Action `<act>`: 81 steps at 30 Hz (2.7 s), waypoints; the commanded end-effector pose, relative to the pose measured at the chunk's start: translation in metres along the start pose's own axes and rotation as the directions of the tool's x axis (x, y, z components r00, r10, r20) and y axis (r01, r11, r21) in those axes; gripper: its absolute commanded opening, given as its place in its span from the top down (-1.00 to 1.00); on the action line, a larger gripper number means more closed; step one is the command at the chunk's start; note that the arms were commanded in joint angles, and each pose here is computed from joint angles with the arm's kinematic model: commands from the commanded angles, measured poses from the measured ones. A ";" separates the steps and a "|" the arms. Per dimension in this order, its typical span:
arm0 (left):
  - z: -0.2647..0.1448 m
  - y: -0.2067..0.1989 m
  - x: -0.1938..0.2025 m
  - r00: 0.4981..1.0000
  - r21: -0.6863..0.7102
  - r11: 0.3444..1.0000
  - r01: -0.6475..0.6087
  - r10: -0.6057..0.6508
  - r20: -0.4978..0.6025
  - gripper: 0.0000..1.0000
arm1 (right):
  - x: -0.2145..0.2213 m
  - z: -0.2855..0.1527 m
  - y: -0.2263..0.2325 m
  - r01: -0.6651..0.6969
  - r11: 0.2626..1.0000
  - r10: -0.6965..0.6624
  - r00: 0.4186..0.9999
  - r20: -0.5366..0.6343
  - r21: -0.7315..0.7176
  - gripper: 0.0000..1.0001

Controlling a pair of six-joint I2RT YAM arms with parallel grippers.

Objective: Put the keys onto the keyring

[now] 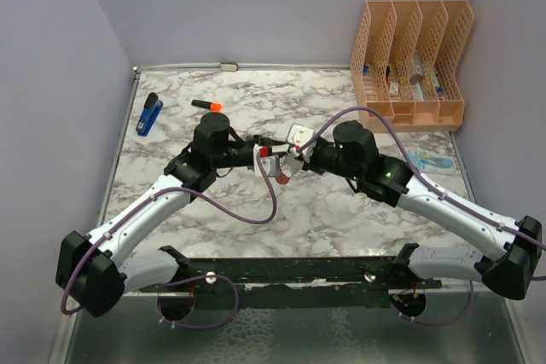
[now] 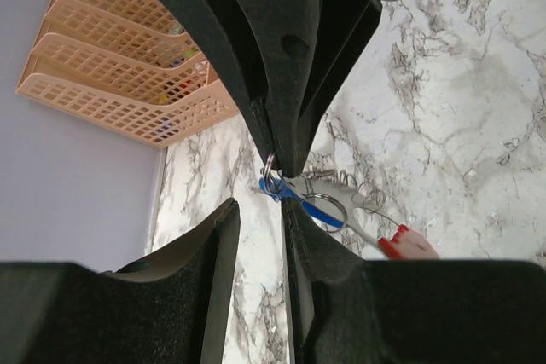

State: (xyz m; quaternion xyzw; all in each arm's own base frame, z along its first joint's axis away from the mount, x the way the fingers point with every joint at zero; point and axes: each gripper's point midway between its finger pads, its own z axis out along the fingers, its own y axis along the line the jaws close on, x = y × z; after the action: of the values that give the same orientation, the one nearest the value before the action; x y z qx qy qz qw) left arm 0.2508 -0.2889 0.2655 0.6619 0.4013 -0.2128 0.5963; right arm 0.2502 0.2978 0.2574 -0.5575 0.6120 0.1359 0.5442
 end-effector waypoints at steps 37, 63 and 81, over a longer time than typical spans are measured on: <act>-0.015 0.065 -0.035 0.987 -0.203 0.970 -0.133 0.148 0.059 0.39 | -0.059 -0.076 -0.029 -0.095 0.948 -0.075 0.862 0.502 0.305 0.98; -0.002 0.003 -0.064 0.956 0.029 0.999 0.019 -0.027 0.293 0.20 | -0.077 -0.080 0.014 -0.257 0.966 0.163 0.668 0.726 0.019 0.98; -0.004 -0.031 -0.062 0.946 0.041 0.999 0.016 -0.028 0.324 0.18 | -0.060 -0.059 0.031 -0.283 0.957 0.248 0.692 0.678 -0.061 0.98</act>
State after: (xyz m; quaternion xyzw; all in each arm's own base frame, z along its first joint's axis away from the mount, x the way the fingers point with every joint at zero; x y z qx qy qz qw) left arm 0.2004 -0.3019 0.2822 0.6251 0.3335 -0.3342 0.6216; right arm 0.1886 0.2922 0.2998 -0.3667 0.4722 0.3731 0.7095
